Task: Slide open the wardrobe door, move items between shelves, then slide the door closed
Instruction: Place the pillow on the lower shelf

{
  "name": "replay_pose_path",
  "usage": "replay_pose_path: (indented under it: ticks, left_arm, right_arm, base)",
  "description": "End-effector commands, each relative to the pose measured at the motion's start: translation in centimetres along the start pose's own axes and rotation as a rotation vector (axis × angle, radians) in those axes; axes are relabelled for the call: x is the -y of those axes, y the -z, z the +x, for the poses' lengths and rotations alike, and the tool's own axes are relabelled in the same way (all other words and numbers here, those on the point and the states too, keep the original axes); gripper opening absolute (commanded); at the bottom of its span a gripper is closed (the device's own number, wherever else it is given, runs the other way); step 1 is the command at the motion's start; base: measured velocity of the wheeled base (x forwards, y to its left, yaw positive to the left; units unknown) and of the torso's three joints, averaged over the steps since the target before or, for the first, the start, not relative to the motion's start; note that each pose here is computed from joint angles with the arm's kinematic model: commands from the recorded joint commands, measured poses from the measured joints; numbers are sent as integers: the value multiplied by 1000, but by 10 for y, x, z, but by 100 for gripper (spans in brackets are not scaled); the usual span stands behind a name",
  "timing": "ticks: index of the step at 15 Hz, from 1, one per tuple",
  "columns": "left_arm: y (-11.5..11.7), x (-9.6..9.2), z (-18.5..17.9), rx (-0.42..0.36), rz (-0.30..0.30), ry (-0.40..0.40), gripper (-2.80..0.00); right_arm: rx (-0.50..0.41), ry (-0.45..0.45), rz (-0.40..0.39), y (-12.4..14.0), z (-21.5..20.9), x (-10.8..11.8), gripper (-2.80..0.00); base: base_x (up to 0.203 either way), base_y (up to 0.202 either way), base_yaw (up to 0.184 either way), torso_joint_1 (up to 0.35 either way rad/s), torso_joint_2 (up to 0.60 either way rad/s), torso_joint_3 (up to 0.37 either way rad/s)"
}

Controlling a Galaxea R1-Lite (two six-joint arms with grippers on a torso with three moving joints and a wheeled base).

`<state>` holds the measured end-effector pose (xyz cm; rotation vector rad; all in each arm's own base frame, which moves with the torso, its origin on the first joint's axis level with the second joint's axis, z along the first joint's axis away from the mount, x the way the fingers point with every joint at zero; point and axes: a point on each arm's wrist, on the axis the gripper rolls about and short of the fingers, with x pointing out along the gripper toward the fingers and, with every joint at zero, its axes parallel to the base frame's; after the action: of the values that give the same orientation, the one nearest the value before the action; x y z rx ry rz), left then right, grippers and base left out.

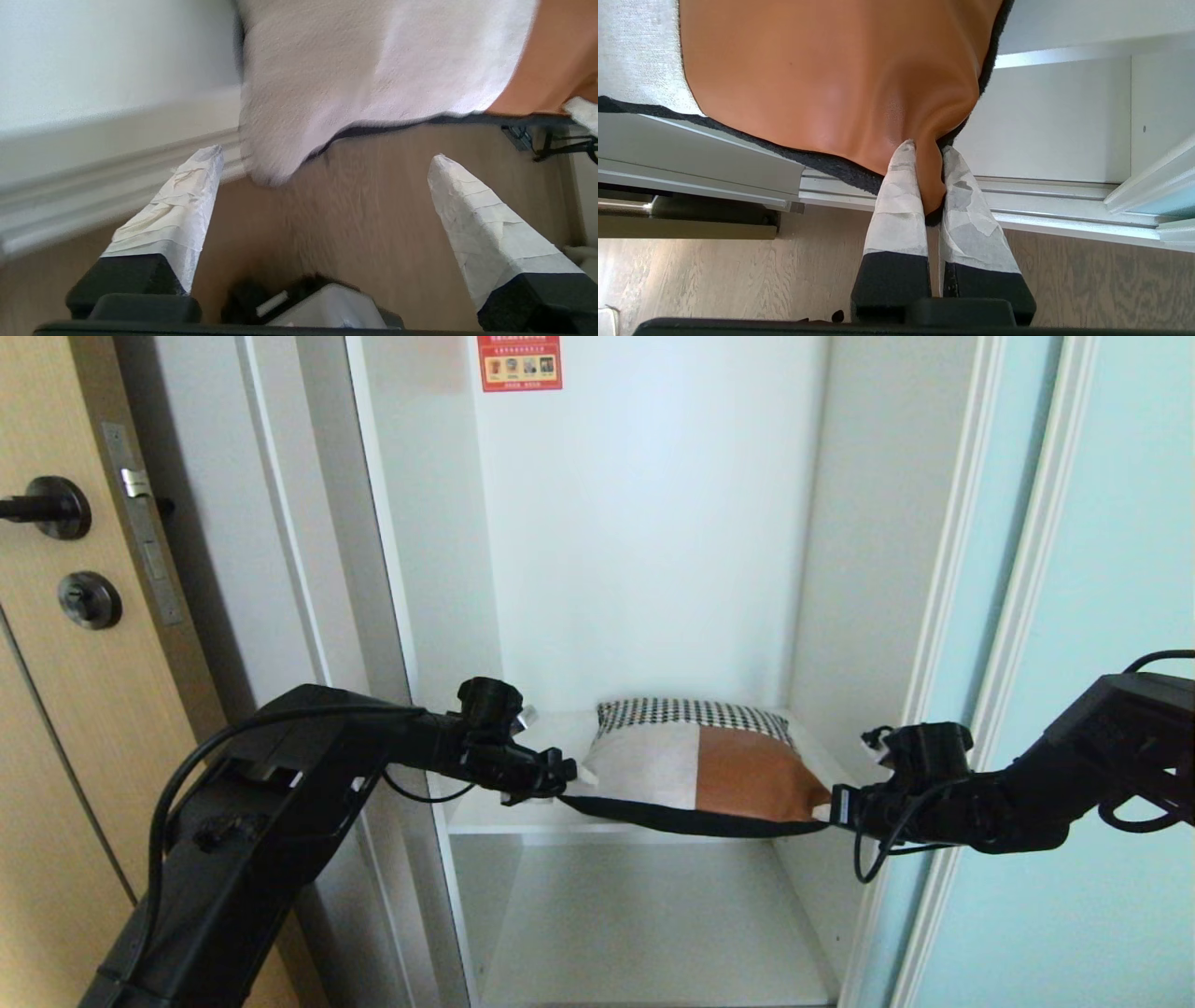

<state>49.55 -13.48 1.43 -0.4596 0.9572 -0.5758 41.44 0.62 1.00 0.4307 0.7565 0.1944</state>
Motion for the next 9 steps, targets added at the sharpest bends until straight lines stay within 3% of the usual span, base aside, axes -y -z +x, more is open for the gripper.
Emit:
replay_pose_path:
  ticks: [1,5,9]
  left_arm:
    - [2,2,8,12,15,19,0]
    - [3,11,23,76,77,57,0]
    - [9,18,35,80,106,74,0]
  right_arm:
    - [-5,-4,3,2,-1,0,-280]
    - [-1,-9,1,3,-1,0,-280]
    - [1,-24,-2,4,-2,0,-280]
  base:
    - [0,0,0,0,0,0]
    - [0,0,0,0,0,0]
    - [0,0,0,0,0,0]
